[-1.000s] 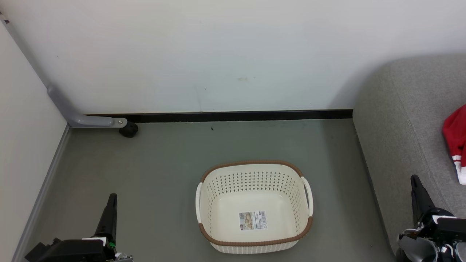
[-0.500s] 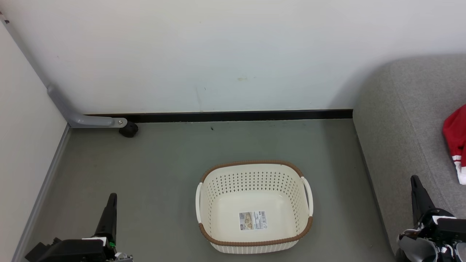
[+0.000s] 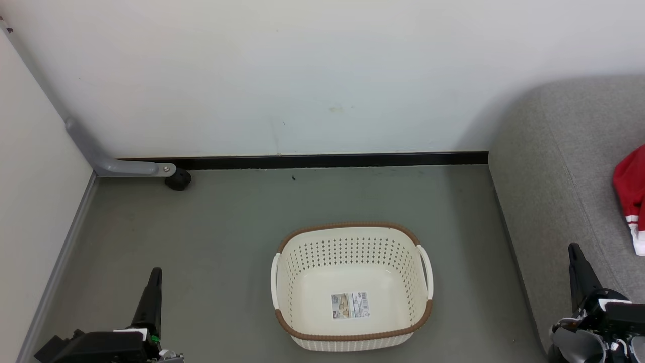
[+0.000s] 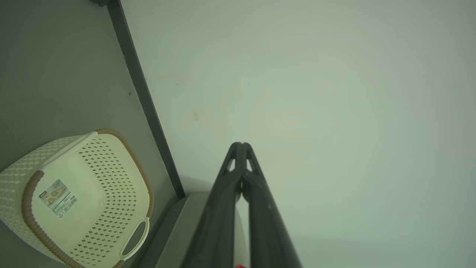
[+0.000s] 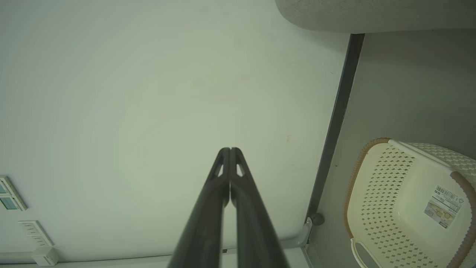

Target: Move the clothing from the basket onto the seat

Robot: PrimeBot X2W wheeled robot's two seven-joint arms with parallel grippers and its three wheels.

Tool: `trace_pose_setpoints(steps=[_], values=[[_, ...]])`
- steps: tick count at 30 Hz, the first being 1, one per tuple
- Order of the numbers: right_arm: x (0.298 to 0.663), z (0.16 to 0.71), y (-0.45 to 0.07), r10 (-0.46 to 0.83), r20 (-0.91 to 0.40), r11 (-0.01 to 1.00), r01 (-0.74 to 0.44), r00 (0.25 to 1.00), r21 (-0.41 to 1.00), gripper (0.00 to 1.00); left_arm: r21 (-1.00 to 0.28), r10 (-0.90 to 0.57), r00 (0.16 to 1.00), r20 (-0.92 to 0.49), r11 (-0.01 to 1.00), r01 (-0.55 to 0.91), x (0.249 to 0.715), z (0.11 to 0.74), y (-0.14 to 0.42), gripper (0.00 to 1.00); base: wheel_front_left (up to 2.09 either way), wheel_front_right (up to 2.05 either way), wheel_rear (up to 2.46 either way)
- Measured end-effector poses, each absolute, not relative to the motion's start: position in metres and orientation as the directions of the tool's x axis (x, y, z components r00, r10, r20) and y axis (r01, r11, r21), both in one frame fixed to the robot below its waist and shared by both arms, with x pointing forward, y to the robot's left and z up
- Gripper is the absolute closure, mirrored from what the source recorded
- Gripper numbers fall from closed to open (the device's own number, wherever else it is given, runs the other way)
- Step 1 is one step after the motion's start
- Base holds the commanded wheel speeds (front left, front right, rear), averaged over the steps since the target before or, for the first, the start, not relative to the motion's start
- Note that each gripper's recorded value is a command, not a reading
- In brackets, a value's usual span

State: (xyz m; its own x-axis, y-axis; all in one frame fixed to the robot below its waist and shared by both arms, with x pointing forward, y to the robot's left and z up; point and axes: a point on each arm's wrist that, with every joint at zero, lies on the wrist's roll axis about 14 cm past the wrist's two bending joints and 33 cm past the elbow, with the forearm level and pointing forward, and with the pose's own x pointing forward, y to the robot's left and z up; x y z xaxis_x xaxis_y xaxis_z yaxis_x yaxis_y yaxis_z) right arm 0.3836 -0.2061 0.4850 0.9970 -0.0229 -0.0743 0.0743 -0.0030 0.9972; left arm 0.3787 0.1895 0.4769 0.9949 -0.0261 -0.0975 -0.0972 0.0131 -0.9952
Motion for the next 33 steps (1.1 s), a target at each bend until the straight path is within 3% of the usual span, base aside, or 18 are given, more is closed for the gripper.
trace_pose_setpoints(steps=[33], values=[[0.3834,0.4847,-0.206,-0.023,-0.075,-0.003,0.075,0.997,0.997,1.0,-0.995,-0.024,0.995,-0.095,-0.003,-0.095,0.3788,0.4774,0.1897,1.0,0.0,0.0,0.0]])
